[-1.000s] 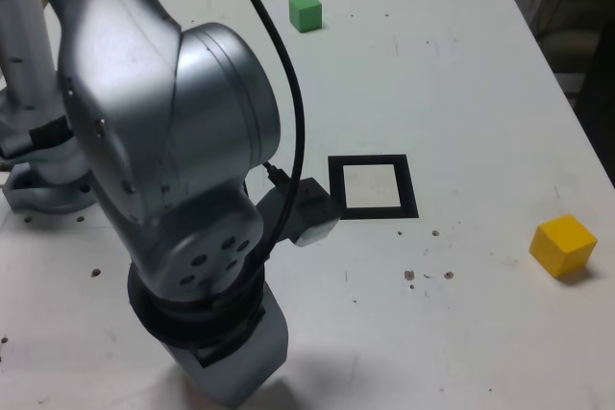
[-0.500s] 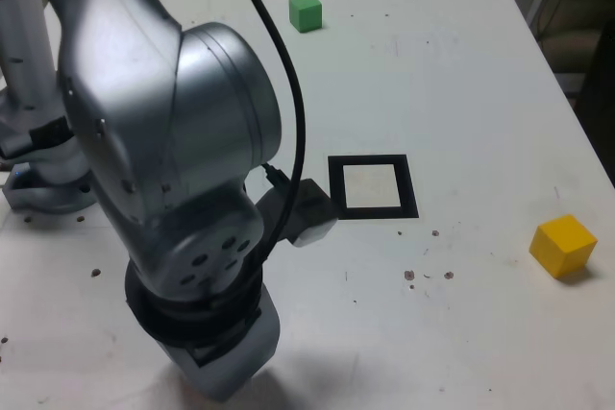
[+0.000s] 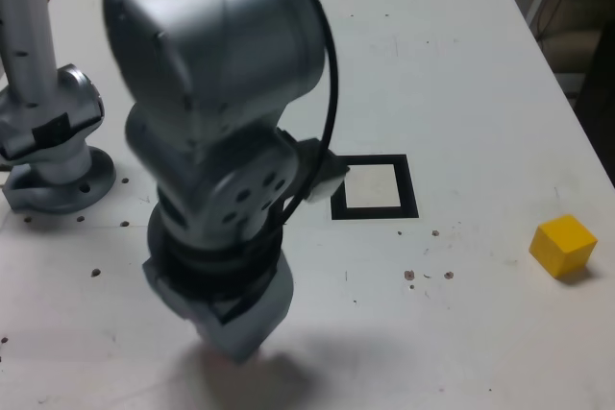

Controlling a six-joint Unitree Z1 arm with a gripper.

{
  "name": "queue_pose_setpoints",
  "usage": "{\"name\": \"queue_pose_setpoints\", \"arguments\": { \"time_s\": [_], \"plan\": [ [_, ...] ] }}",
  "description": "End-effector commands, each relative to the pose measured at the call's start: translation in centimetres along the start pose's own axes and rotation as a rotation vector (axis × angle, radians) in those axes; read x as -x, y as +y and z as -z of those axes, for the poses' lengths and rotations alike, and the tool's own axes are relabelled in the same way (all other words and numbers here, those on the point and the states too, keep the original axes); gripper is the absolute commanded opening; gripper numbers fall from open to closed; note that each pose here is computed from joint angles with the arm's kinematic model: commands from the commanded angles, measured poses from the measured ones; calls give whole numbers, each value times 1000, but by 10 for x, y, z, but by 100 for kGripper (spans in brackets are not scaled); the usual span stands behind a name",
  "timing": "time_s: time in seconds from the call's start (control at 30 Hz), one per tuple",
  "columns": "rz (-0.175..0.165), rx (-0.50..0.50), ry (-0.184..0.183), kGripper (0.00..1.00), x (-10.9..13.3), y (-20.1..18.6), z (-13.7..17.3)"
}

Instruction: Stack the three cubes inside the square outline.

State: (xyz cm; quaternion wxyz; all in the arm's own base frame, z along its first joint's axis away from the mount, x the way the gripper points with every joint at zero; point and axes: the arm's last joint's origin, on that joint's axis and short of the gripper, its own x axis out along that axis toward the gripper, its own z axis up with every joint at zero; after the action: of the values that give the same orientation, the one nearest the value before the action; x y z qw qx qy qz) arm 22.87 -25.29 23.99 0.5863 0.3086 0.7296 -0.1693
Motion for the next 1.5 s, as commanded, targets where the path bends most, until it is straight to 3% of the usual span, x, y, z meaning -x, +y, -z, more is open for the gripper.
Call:
{"name": "queue_pose_setpoints", "arguments": {
  "time_s": [0.0,0.3,0.7,1.2,1.47],
  "plan": [
    [14,47,-9,35,8,15,5],
    [63,145,-44,35,23,67,6],
    [133,300,-63,35,23,130,23],
    [143,513,-73,35,5,204,38],
    [151,584,-59,35,-16,233,31]
  ]
}}
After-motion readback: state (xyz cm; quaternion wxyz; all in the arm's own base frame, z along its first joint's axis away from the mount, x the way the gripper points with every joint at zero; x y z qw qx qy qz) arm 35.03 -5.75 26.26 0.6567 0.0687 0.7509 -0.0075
